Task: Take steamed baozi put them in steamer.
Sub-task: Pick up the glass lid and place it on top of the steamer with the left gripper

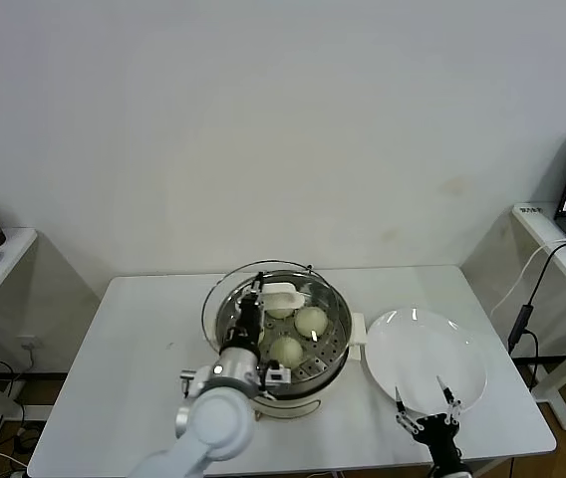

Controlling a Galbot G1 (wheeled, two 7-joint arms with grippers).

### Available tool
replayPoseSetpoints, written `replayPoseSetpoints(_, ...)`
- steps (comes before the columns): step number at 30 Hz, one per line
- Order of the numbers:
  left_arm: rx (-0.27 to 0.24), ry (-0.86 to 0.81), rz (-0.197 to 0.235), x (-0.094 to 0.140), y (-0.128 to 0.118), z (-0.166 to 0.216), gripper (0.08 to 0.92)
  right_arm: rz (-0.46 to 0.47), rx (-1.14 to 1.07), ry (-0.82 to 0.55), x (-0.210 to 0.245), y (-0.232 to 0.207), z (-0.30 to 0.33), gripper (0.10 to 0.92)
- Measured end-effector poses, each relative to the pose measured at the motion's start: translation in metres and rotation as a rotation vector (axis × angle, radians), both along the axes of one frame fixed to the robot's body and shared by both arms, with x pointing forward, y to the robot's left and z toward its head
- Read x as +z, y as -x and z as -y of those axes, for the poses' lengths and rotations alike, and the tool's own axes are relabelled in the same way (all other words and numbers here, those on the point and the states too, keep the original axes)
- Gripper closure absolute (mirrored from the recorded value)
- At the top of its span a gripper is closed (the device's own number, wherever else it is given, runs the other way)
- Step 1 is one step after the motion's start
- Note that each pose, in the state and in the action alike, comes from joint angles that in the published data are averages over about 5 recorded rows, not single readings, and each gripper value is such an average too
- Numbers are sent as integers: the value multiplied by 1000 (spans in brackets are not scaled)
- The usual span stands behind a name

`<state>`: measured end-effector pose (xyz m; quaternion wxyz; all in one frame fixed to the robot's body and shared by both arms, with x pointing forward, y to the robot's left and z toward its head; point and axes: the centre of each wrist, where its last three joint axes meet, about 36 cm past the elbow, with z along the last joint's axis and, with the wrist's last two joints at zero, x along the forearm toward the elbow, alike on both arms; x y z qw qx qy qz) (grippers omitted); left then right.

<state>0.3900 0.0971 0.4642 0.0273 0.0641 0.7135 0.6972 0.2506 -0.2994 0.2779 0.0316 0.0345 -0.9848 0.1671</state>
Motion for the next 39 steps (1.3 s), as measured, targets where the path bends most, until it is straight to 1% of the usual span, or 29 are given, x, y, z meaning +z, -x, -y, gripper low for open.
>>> replayPoseSetpoints(12,-15,-24,-20,-20,9,21,825,-3,6,-3,-1,1,-2,200)
replayPoseSetpoints(19,-17,-24,-10,-24,9,28,825,-5,7,-1,-2,2,-1,200)
replayPoseSetpoints(27,-3,-32,-4,-30,4,26,825,-8,10,2,-3,3,-2,200)
replayPoseSetpoints(39,1,-12,-1,-34,1,28,825,-12,16,4,-3,5,-3,200)
